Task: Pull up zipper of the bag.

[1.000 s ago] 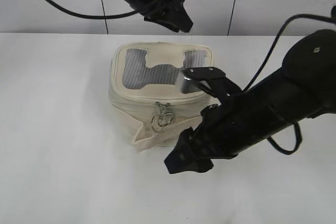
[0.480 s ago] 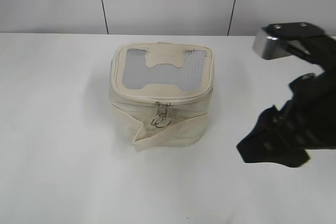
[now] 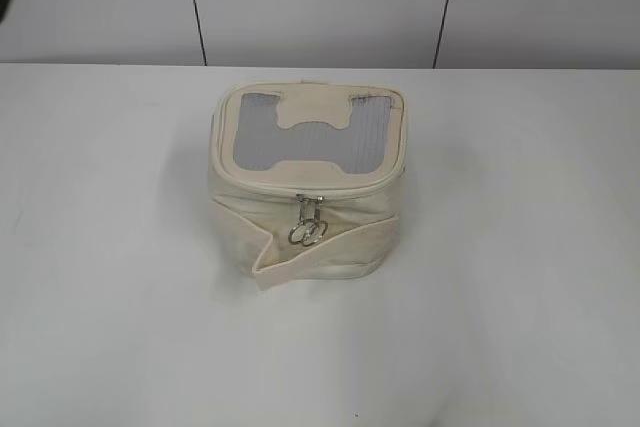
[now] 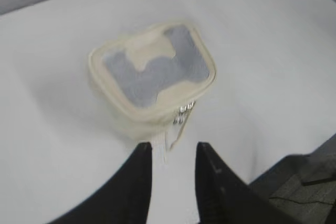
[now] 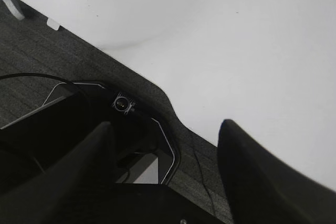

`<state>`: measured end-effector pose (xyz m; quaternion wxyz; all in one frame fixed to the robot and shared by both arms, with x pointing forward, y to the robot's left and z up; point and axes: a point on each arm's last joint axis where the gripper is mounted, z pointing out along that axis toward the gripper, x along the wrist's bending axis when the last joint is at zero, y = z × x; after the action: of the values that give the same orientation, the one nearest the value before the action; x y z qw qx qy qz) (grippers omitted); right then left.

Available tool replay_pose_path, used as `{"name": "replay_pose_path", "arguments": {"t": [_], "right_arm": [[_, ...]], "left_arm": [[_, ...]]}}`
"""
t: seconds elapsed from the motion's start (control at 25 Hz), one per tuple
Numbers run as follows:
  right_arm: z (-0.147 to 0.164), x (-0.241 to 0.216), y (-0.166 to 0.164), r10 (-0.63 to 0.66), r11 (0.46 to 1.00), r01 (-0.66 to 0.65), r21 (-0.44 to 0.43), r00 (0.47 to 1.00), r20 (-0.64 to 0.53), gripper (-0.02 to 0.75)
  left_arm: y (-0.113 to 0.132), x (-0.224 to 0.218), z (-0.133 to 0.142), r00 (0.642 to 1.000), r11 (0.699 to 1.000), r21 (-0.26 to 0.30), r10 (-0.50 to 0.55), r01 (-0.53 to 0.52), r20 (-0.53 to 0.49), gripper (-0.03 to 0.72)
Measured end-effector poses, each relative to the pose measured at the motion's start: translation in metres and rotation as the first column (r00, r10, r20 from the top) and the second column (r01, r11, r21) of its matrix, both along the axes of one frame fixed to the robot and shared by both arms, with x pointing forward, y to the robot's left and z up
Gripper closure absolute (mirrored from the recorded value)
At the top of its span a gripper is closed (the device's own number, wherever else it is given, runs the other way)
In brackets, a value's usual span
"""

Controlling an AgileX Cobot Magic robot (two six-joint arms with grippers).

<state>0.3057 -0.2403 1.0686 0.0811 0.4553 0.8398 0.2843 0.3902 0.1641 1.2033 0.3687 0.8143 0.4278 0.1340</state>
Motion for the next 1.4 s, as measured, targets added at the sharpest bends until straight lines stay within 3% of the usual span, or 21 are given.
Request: {"name": "replay_pose_path", "arguments": {"t": [0.12, 0.28, 0.56, 0.64, 0.84, 1.4], "right_arm": [[-0.001, -0.024, -0.020, -0.009, 1.000, 0.008, 0.016, 0.997, 0.075, 0.252], [-0.011, -0.044, -0.036, -0.022, 0.999, 0.015, 0.043, 0.987, 0.161, 0.252], [-0.012, -0.066, -0.053, -0.048, 0.992, 0.009, 0.128, 0.952, 0.303, 0.251], [-0.012, -0.068, -0.056, -0.058, 0.991, 0.014, 0.133, 0.941, 0.334, 0.251], [-0.013, -0.072, -0.061, -0.078, 0.987, 0.014, 0.162, 0.915, 0.396, 0.251], [-0.016, -0.067, -0.058, -0.092, 0.982, 0.009, 0.188, 0.896, 0.435, 0.251]], "left_arm": [[0.042, -0.046, -0.032, 0.997, 0.997, -0.032, 0.065, -0.066, -0.033, 0.457], [0.098, -0.101, -0.079, 0.993, 0.989, -0.094, 0.115, -0.113, 0.010, 0.457], [0.148, -0.152, -0.137, 0.978, 0.966, -0.240, 0.135, -0.095, 0.157, 0.459], [0.152, -0.155, -0.139, 0.972, 0.966, -0.245, 0.129, -0.078, 0.198, 0.459], [0.145, -0.150, -0.140, 0.968, 0.984, -0.179, 0.056, -0.011, 0.245, 0.459], [0.144, -0.151, -0.140, 0.965, 0.986, -0.167, 0.033, 0.011, 0.259, 0.459]]}}
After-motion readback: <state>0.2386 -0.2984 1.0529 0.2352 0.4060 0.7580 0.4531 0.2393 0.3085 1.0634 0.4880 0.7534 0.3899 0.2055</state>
